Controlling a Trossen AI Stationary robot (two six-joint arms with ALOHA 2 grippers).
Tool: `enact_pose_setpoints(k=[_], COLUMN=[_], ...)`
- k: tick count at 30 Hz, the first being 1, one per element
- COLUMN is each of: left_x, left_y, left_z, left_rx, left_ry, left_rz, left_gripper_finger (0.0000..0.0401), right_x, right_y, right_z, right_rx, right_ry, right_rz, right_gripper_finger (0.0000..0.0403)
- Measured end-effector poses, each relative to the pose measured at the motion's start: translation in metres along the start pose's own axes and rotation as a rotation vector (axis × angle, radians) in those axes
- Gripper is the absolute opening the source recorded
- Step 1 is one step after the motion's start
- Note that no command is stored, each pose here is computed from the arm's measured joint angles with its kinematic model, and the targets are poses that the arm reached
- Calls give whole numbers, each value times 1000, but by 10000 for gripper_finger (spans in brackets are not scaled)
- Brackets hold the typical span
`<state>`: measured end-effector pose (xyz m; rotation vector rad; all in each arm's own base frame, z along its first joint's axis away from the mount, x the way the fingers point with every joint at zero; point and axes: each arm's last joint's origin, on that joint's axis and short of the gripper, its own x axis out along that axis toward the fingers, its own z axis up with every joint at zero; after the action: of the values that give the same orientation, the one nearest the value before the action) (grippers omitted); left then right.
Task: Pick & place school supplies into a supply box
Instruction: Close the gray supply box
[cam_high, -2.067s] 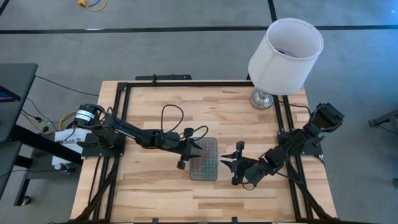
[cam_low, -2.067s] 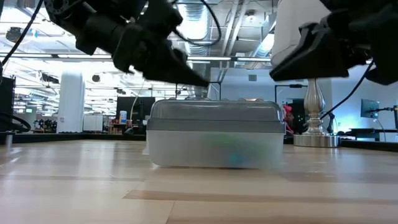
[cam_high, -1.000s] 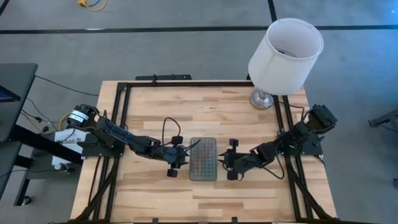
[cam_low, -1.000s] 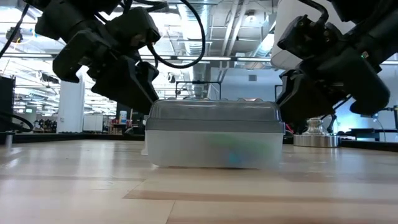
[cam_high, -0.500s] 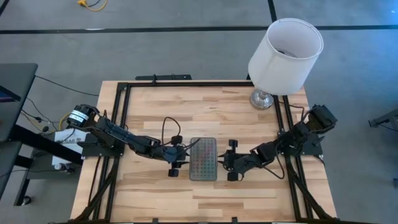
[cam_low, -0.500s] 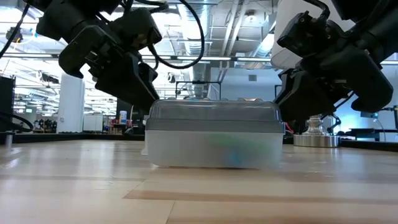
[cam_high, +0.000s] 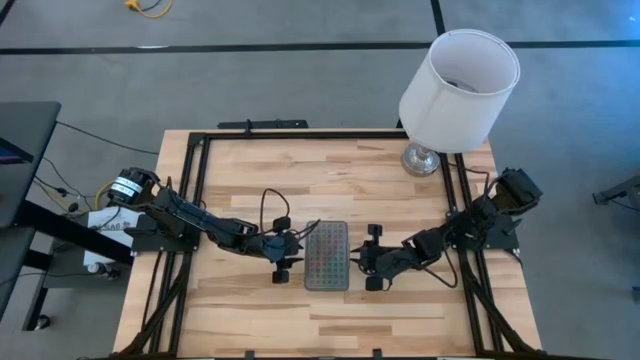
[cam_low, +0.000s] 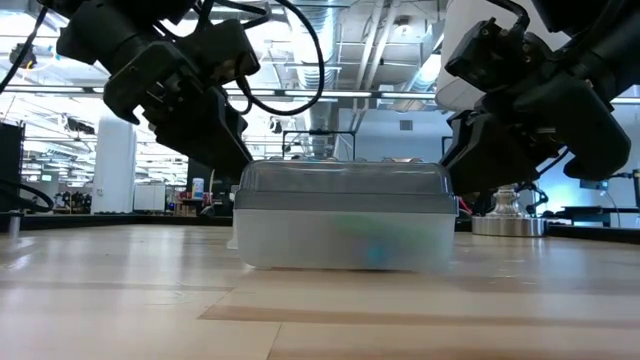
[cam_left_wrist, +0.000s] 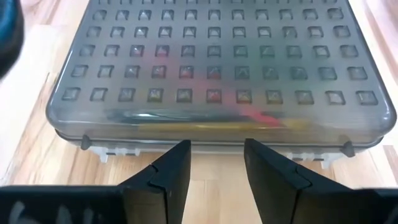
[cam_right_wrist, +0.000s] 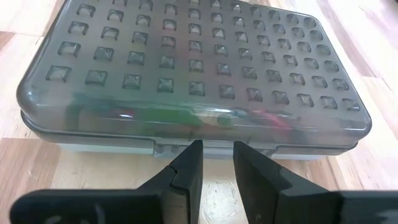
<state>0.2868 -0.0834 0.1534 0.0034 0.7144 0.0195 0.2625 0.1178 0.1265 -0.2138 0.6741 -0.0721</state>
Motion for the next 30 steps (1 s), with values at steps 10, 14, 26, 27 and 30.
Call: enact_pose_setpoints(k=[10, 14, 26, 27, 30], left_x=[2, 9, 16, 16, 16], left_y=[0, 0, 5, 5, 6], left_z=[0, -1, -3, -3, -4], left_rx=[-1, 6, 10, 11, 11], left_ry=[-6, -16, -11, -12, -11], left_rz=[2, 3, 7, 10, 29], left_gripper_finger=[146, 146, 146, 146, 146], right_x=[0, 0, 1, 2, 5], right_y=[0, -1, -3, -5, -11], right_z=[3, 3, 4, 4, 4], right_rx=[-22, -24, -18, -14, -5], right_ry=[-32, -29, -28, -26, -17], right_rz=[4, 1, -9, -13, -30], right_gripper_finger=[85, 85, 85, 85, 85])
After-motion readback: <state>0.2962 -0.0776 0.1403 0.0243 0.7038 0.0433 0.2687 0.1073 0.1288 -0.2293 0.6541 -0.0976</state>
